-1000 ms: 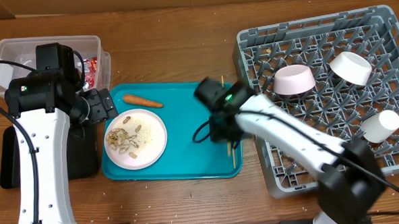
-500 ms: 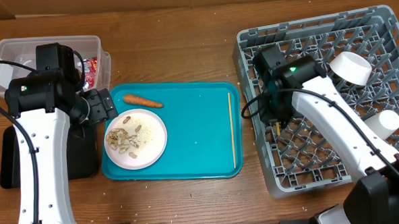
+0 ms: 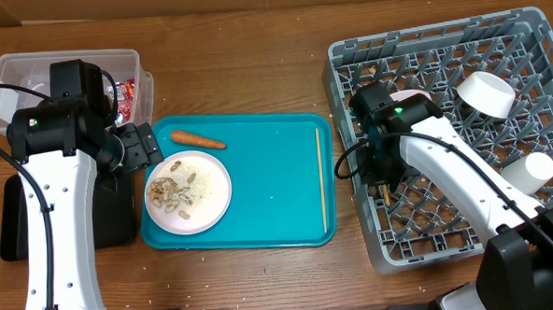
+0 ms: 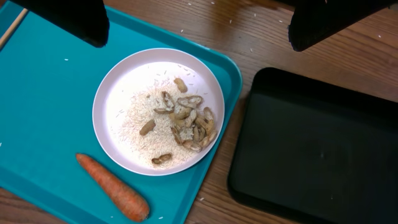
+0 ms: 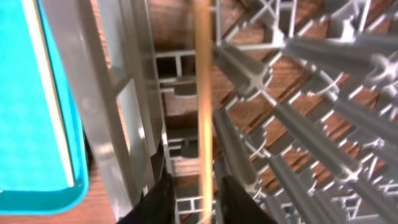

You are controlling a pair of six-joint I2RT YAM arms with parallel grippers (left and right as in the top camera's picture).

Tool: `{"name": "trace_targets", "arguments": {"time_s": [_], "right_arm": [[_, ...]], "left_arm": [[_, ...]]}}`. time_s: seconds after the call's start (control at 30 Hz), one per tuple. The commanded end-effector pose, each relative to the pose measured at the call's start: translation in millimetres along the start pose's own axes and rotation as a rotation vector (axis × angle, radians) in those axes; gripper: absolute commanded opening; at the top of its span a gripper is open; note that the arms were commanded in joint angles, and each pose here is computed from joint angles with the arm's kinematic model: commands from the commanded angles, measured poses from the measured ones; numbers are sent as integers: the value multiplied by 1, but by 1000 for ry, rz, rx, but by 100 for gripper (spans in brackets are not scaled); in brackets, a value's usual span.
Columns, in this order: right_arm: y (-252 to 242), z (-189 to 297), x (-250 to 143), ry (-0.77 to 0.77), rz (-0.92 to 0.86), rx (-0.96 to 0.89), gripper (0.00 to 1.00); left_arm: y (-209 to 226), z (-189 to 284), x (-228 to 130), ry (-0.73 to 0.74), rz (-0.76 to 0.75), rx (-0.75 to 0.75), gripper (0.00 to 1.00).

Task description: Sort waste into correct bins and load items into the dishwasher

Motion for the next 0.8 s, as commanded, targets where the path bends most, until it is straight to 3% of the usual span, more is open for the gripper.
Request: {"name": "trace_targets", "arguments": {"time_s": [0.0, 0.13, 0.27, 0.47, 0.6, 0.77], "right_arm": [[0, -1, -1, 11, -3, 1, 40], [1, 11, 2, -16, -47, 18, 40], [4, 53, 10, -113, -61, 94, 41], [38, 127, 16, -246, 10, 418, 41], [58, 127, 14, -268, 58, 451, 49], [84, 93, 10, -169, 68, 400, 49]], "left_arm": [[1, 3, 0, -8, 4, -5, 94], [1, 3, 0, -7, 4, -5, 94], [1, 3, 0, -8, 4, -5, 94], [1, 3, 0, -8, 4, -5, 94], [1, 3, 0, -7, 4, -5, 94], [1, 3, 0, -7, 4, -5, 94]]}}
Point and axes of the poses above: each gripper's point midway between its finger pads, its own z axis back along the fingers, its own y axis along the line the jaws close on, x = y × z, the point moved 9 cm from there along z, back along the fingers, and after that the axes turned 13 degrees about -z, right-handed, at the moved point
